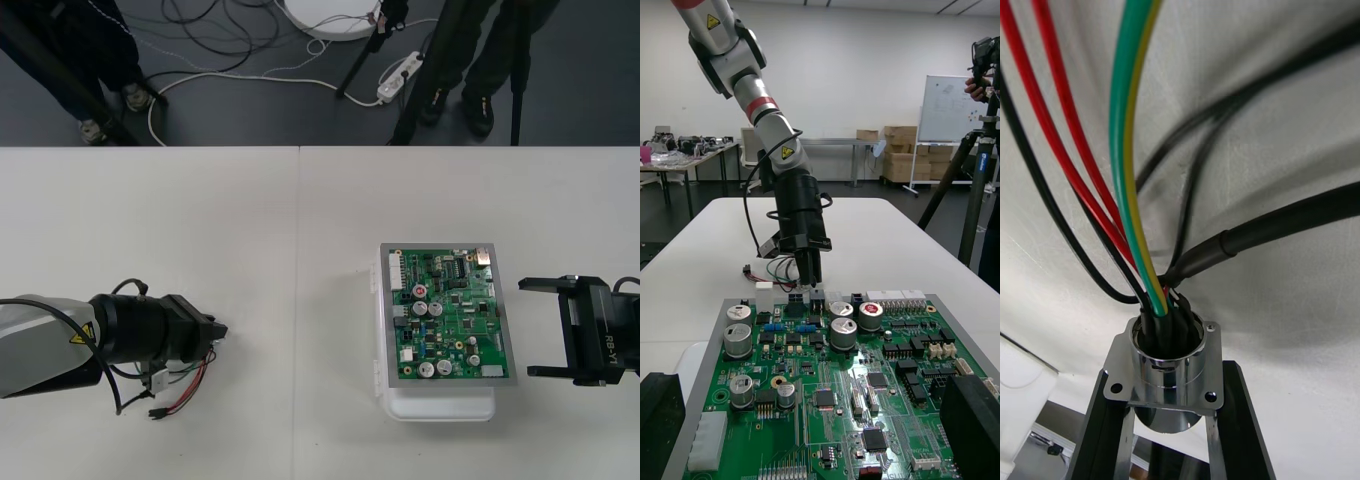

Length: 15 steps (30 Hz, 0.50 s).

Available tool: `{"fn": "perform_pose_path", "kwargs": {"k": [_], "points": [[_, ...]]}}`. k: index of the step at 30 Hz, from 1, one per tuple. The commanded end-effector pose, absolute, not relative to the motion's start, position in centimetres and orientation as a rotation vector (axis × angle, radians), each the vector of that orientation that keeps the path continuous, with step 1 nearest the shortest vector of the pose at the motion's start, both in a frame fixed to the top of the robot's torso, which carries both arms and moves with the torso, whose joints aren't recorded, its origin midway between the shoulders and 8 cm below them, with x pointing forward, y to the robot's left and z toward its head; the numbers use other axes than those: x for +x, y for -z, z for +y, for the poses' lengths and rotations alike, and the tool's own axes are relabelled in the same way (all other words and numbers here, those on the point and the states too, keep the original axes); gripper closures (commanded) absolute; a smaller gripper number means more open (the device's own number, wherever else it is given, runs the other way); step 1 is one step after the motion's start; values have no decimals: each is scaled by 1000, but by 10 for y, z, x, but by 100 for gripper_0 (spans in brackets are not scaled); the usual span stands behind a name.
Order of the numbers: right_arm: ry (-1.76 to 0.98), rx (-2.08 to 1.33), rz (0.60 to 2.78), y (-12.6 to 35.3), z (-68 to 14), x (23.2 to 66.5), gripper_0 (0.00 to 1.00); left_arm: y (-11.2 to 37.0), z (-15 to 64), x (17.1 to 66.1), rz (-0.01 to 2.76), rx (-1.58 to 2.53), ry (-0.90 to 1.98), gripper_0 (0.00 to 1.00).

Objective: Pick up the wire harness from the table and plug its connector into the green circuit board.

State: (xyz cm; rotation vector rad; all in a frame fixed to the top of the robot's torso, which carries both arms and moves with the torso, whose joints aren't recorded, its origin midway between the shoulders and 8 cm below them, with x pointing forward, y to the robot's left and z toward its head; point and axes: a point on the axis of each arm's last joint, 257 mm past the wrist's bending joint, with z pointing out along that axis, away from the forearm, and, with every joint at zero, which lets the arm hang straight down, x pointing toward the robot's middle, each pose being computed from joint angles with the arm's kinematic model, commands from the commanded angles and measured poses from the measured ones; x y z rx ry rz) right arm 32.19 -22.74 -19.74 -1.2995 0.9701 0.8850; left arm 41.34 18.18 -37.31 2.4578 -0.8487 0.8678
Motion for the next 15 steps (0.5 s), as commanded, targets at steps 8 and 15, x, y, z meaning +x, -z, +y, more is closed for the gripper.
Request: {"fn": "perform_pose_path", "kwargs": {"k": [8,15], "points": [[-877,-1316,911,183,-223,325,0,371,187,414,-943,2440,-914,100],[-881,-1313,914,183,-223,325,0,353,194,425,-797,2448,-899,100]]}}
